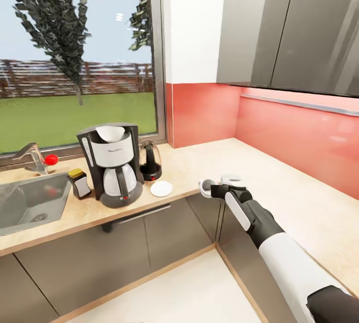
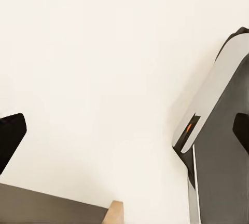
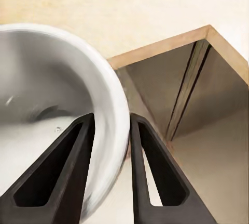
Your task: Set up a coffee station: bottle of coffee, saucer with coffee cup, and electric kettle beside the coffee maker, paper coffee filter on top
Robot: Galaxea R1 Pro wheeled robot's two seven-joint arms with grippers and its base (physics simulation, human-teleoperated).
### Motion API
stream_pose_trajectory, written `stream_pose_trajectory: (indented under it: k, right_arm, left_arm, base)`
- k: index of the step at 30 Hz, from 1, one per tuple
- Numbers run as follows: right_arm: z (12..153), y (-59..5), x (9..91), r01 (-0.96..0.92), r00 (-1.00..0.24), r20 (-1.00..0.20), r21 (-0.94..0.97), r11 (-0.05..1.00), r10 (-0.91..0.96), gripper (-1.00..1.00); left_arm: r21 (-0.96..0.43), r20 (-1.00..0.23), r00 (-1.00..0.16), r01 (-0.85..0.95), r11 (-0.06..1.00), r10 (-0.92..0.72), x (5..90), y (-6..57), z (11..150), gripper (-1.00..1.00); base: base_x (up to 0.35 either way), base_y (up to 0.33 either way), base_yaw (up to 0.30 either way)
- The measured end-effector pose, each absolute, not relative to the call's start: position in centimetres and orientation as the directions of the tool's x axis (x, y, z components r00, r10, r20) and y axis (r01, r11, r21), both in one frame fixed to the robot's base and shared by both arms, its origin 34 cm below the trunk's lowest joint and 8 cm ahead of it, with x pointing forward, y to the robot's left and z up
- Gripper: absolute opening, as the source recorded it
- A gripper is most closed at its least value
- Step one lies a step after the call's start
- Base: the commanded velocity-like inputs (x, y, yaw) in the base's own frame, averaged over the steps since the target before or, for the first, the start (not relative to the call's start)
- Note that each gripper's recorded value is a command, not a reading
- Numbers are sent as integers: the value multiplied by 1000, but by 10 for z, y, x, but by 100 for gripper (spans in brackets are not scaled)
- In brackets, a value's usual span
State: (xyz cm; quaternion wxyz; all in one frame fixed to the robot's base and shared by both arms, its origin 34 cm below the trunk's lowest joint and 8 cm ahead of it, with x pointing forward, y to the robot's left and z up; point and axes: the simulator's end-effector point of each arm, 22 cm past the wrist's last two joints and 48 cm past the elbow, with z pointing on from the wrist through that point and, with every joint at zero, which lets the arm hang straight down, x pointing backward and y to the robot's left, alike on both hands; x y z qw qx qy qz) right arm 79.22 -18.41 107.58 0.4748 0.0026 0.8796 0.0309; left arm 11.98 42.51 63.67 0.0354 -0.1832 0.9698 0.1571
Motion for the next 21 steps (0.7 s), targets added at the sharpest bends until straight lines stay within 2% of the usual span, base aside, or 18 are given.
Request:
stream_pose_trajectory:
  k: [17, 21]
  right_arm:
    - [1075, -184, 792, -25, -550, -834, 56, 998, 33, -100]
    - [1075, -184, 792, -25, -550, -834, 56, 998, 33, -100]
  left_arm:
    - [292, -126, -931, -365, 884, -343, 120, 425, 637, 100]
    - [292, -126, -931, -365, 884, -343, 120, 425, 637, 100]
  base:
    - [0, 0, 278]
    - [110, 0, 278]
